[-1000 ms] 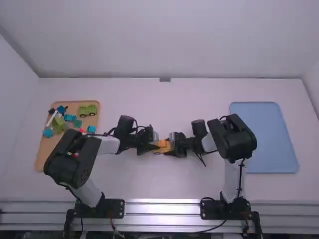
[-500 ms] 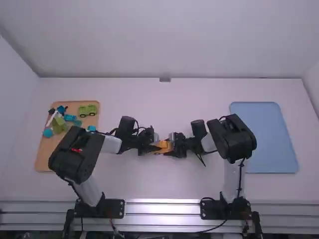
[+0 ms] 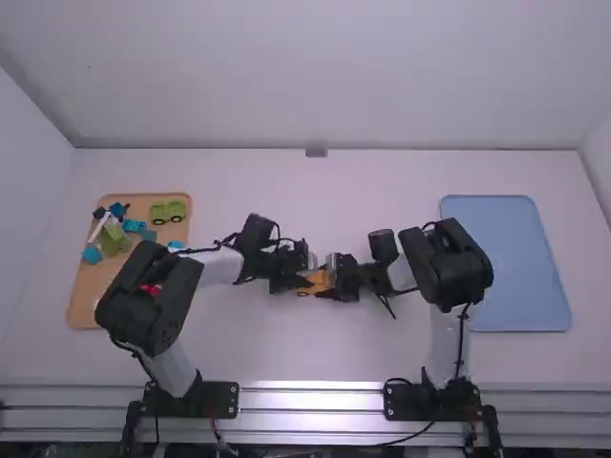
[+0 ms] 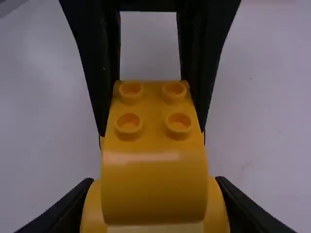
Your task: Assemble lego blocks to make yellow taxi
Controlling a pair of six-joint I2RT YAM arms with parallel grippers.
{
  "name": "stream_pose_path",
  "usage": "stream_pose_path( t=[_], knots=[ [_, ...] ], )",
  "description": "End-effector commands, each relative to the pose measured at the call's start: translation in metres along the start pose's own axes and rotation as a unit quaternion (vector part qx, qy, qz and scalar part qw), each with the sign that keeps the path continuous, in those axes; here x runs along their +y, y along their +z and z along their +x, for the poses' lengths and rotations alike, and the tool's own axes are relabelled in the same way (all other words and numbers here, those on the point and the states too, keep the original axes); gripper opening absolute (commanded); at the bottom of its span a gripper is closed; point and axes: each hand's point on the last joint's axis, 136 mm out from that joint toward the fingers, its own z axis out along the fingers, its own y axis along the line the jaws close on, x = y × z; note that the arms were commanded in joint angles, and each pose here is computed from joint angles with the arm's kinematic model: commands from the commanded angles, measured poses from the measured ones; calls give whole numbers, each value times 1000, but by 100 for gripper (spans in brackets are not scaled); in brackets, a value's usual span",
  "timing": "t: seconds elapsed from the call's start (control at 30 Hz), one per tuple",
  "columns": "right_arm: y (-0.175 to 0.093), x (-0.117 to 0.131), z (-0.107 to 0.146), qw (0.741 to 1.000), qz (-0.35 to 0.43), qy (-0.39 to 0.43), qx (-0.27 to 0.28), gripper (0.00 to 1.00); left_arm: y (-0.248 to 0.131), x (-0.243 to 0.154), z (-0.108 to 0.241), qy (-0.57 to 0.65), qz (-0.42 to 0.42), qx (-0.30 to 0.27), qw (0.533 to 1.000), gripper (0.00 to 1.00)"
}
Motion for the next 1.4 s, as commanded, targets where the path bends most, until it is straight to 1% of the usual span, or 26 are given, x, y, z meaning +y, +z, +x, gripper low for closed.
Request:
stream_pose_path(
  t=[0.0,0.13,0.17,0.2,0.37,0.4,0.43,0.47,0.5,0.57,0.77,0.87,0.9,0.93,0.97,1.0,1.13,1.17,1.23,1.3,1.37],
  knots=[
    [6,4,-2,1000,-12,-8,-5,43,11,-7,18,-1,10,42,999,2],
    [6,4,-2,1000,-11,-8,-4,43,12,-5,16,6,5,39,999,3],
    [6,4,-1,1000,-11,-8,-4,44,11,-5,16,5,4,39,999,5],
    [6,4,-1,1000,-11,-8,-4,45,11,-5,17,5,4,38,999,16],
    [6,4,-1,1000,-11,-8,-4,47,12,-6,17,4,5,38,999,17],
    [6,3,-2,1000,-11,-8,-4,47,11,-5,18,2,3,39,999,19],
    [6,3,-2,1000,-11,-8,-4,47,11,-5,18,1,4,37,999,23],
    [6,4,-2,1000,-12,-8,-5,48,11,-5,18,1,3,37,999,31],
    [6,4,-2,1000,-12,-8,-5,48,11,-5,18,1,3,37,999,33],
    [6,3,-1,1000,-11,-8,-4,48,11,-4,17,2,2,36,999,42],
    [6,4,-1,1000,-11,-2,-4,47,8,2,13,7,-10,29,1000,45],
    [6,3,-2,1000,-11,8,-4,50,-3,7,9,3,-20,21,1000,68],
    [6,3,-2,1000,-11,8,-4,50,-5,7,8,3,-21,19,1000,68],
    [6,4,-1,1000,-11,9,-3,50,-13,9,4,2,-23,6,1000,79],
    [6,3,-1,1000,-11,9,-4,50,-16,9,2,2,-24,-1,1000,86],
    [6,3,-2,1000,-10,8,-4,50,-25,11,-1,1,-30,-14,999,99],
    [6,2,-5,1000,-10,1,-10,51,-50,14,-8,-6,-45,-51,998,99],
    [6,0,-6,1000,-8,5,-13,53,-61,16,-11,-8,-53,-67,996,99],
    [3,-11,-13,999,11,23,-19,55,-88,23,-14,-13,-81,-102,991,99],
    [-2,-18,-17,999,21,28,-24,55,-101,28,-13,-26,-99,-115,988,99],
    [-21,-34,-27,997,52,39,-29,55,-129,45,-5,-88,-150,-134,976,99]
  ],
)
